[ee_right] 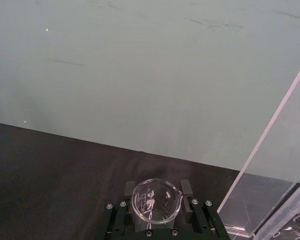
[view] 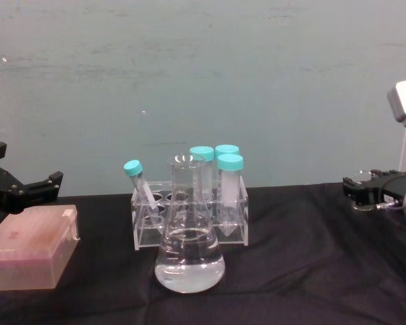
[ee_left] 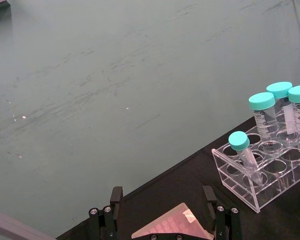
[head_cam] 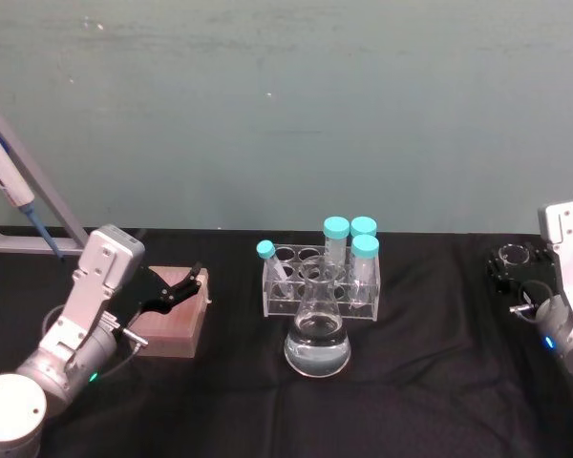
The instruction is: Place the experimental apparatus aside using one hand.
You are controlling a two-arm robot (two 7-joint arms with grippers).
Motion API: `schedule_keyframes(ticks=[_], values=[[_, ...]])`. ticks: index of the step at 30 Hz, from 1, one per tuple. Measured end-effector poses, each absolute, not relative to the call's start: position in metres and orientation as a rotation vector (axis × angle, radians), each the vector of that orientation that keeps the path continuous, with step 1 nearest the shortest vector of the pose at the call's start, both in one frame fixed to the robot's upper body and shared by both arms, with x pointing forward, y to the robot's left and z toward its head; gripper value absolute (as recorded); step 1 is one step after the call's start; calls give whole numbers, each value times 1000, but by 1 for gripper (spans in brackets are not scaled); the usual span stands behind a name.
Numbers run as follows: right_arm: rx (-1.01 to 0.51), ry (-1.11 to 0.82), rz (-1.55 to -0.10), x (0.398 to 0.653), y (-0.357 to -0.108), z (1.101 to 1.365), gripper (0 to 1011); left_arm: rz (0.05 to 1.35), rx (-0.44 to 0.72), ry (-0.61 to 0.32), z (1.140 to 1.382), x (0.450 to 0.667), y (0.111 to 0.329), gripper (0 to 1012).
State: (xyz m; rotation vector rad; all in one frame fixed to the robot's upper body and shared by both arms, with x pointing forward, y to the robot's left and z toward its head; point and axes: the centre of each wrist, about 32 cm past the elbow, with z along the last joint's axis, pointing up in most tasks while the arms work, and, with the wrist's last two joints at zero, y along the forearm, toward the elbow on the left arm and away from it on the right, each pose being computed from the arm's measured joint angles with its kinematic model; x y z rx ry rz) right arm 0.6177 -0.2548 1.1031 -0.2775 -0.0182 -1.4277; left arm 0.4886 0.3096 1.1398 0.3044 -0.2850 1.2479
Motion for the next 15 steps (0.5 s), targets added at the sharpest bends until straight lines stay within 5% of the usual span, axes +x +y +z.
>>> schedule_keyframes(ticks=[15], values=[[-286,-4,-1411,618,-256,1101,539,1248,305,-285,1140,489,310,1000]])
